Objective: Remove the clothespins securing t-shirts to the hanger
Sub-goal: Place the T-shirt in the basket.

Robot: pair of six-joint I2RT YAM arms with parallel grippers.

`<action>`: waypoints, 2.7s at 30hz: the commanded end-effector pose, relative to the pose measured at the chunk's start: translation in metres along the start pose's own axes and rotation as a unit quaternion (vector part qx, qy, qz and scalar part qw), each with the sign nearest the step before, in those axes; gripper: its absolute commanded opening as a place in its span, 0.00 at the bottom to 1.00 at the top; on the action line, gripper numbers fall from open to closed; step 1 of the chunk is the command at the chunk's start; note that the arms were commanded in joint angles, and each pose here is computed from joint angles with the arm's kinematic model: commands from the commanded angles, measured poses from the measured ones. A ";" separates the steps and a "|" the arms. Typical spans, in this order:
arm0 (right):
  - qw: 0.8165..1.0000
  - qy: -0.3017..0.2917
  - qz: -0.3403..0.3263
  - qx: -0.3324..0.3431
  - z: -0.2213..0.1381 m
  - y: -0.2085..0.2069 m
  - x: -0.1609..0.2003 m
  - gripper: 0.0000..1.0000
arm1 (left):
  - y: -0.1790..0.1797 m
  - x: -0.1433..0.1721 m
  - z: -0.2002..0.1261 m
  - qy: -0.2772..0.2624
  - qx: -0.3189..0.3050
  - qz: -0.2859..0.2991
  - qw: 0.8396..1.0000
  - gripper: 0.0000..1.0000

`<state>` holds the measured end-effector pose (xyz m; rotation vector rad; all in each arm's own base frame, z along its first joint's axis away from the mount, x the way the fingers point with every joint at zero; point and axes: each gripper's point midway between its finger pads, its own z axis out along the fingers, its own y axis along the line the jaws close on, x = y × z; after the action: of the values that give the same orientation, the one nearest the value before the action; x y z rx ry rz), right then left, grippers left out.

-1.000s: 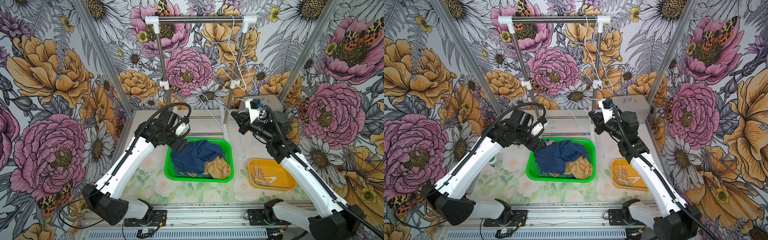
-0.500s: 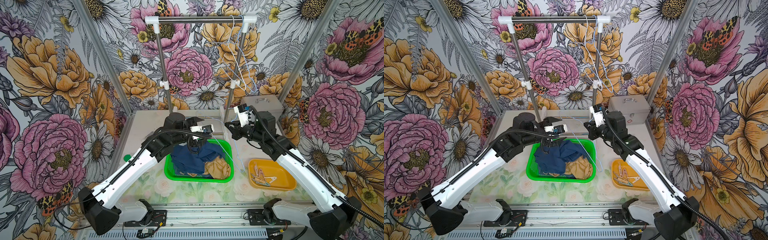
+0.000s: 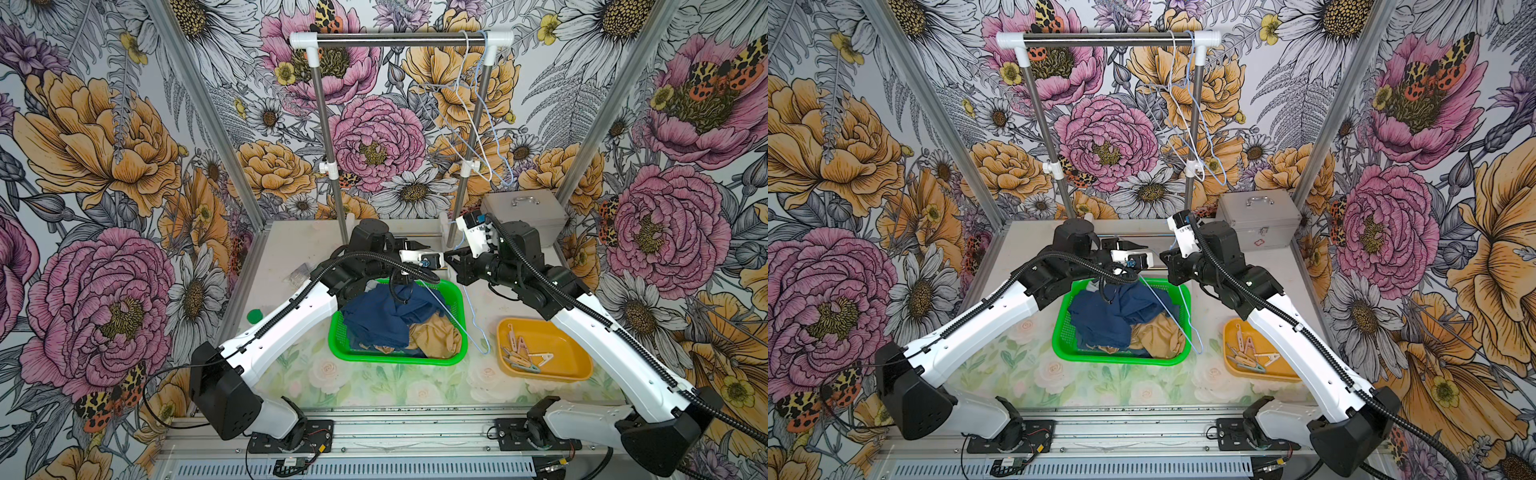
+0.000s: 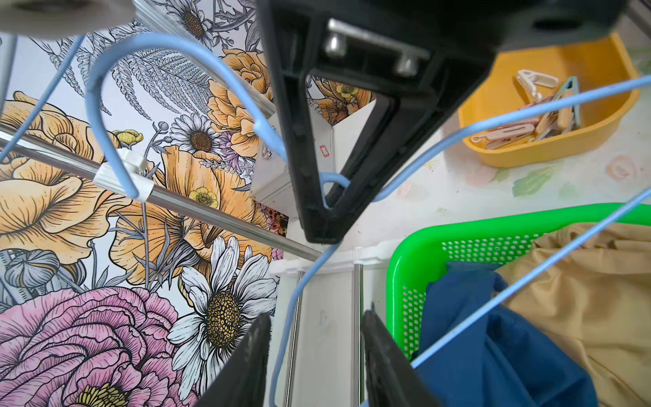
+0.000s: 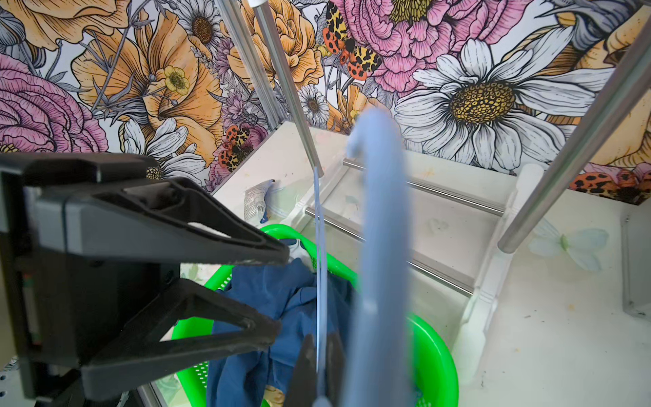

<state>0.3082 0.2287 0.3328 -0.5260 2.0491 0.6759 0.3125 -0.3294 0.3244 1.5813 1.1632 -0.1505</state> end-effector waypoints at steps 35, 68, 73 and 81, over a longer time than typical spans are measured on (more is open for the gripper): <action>0.999 -0.008 -0.037 -0.028 -0.011 0.026 -0.009 0.27 | 0.006 0.006 0.011 0.003 0.009 0.053 0.999 0.07; 0.995 0.091 -0.046 0.001 -0.074 -0.009 0.075 0.40 | 0.030 0.021 -0.020 -0.021 0.012 -0.015 1.000 0.07; 0.994 0.098 -0.049 0.010 -0.076 -0.011 0.079 0.28 | 0.030 0.021 -0.020 -0.021 0.013 -0.016 1.000 0.07; 0.994 0.100 -0.053 0.011 -0.075 -0.012 0.077 0.00 | 0.029 0.018 -0.018 -0.030 0.019 -0.024 0.999 0.08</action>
<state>0.2241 0.1721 0.2937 -0.7586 2.1885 0.6017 0.3423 -0.3006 0.3128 1.6011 1.2095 -0.2143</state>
